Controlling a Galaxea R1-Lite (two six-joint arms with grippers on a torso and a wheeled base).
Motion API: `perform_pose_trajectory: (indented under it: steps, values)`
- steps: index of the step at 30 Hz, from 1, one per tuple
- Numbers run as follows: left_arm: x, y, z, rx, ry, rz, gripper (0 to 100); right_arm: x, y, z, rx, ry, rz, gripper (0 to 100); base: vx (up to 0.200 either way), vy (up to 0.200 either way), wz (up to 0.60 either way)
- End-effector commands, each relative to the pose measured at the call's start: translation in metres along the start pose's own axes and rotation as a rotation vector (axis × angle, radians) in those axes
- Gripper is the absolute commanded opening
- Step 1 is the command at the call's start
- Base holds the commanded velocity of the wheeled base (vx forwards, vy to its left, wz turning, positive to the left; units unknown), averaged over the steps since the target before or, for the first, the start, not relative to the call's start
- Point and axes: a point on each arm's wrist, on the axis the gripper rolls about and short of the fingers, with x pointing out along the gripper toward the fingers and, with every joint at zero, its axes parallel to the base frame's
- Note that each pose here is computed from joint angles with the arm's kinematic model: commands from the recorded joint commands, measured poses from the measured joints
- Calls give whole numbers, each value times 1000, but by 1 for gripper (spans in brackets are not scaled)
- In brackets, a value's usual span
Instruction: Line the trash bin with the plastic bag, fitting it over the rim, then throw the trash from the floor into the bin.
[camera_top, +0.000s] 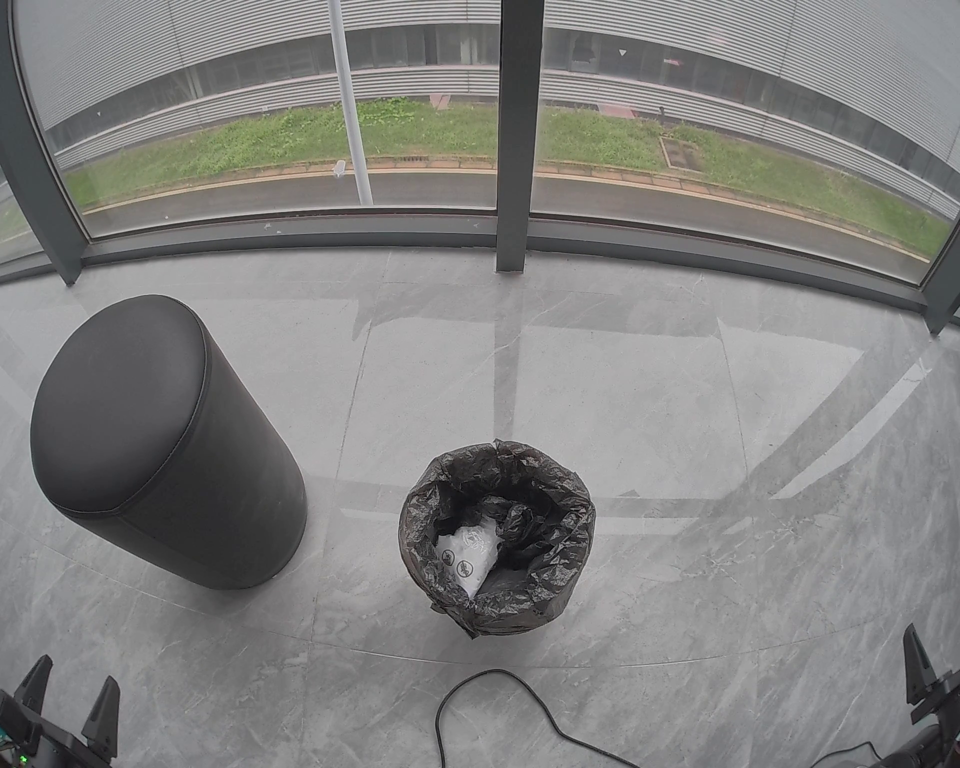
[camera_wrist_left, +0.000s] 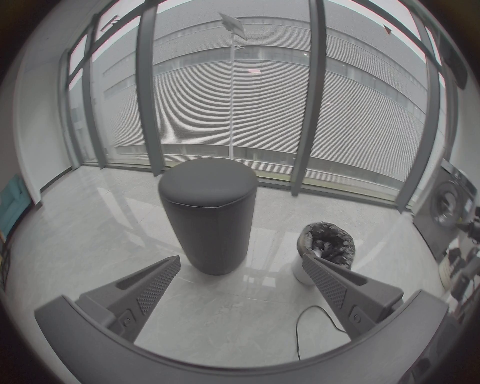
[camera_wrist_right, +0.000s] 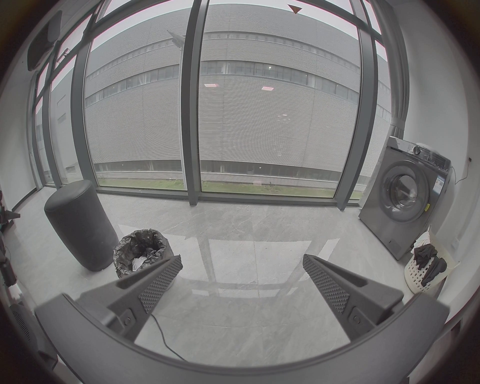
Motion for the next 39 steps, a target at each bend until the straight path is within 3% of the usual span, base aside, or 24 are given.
perform_pose_trajectory:
  steps: [1, 7, 10, 12, 14, 16, 17, 18, 19, 21, 23, 25, 27, 28, 32, 35, 39]
  values:
    - [0, 5, -1, -104, -42, 185, 100, 1, 1, -9, -9, 65, 46, 100, 0, 0, 0]
    - [-5, 2, -2, -116, -84, 364, 100, 1, 1, -9, -9, 65, 49, 100, 0, 0, 0]
    - [-5, 2, -3, -141, -130, 370, 100, 0, 1, -9, -13, 49, 61, 100, 0, 0, 0]
    - [-6, 2, -3, -138, -139, 321, 100, -4, 0, -11, -16, -4, 110, 100, 0, 0, 0]
    - [-6, 1, -3, -120, -130, 209, 100, -5, 0, -11, 0, -21, 111, 100, 0, 0, 0]
    - [-7, -1, -4, -70, -142, 150, 100, -5, 0, -11, 2, -17, 108, 100, 0, 0, 0]
    - [-8, -1, -4, -55, -150, 146, 100, -5, 0, -11, 2, -17, 108, 100, 0, 0, 0]
    - [-9, -1, -5, 45, -170, 154, 100, -5, 0, -11, 2, -17, 108, 100, 0, 0, 0]
    - [-9, 0, -5, 69, -181, 173, 100, -5, 0, -11, 2, -17, 108, 100, 0, 0, 0]
    - [-9, 1, -2, 52, -224, 250, 100, -5, 0, -11, 0, -17, 108, 100, 0, 0, 0]
    - [-9, 2, -3, 47, -213, 298, 100, -5, 0, -11, 2, -17, 108, 100, 0, 0, 0]
    - [-9, 2, -5, 42, -191, 289, 100, -5, 0, -11, 2, -17, 107, 100, 0, 0, 0]
    - [-10, 2, -4, 9, -173, 255, 100, -5, 0, -11, 2, -17, 107, 100, 0, 0, 0]
    - [-10, 0, -5, -53, -159, 179, 100, -5, 0, -11, 2, -17, 107, 100, 0, 0, 0]
    - [-9, 0, -5, -131, -179, 154, 100, -5, 0, -11, 2, -17, 107, 100, 0, 0, 0]
    - [-9, -2, -5, -92, -172, 98, 100, -5, 0, -11, 0, -17, 107, 100, 0, 0, 0]
    - [-7, -3, -10, 63, -132, 21, 100, -5, 0, -11, 2, -17, 107, 100, 0, 0, 0]
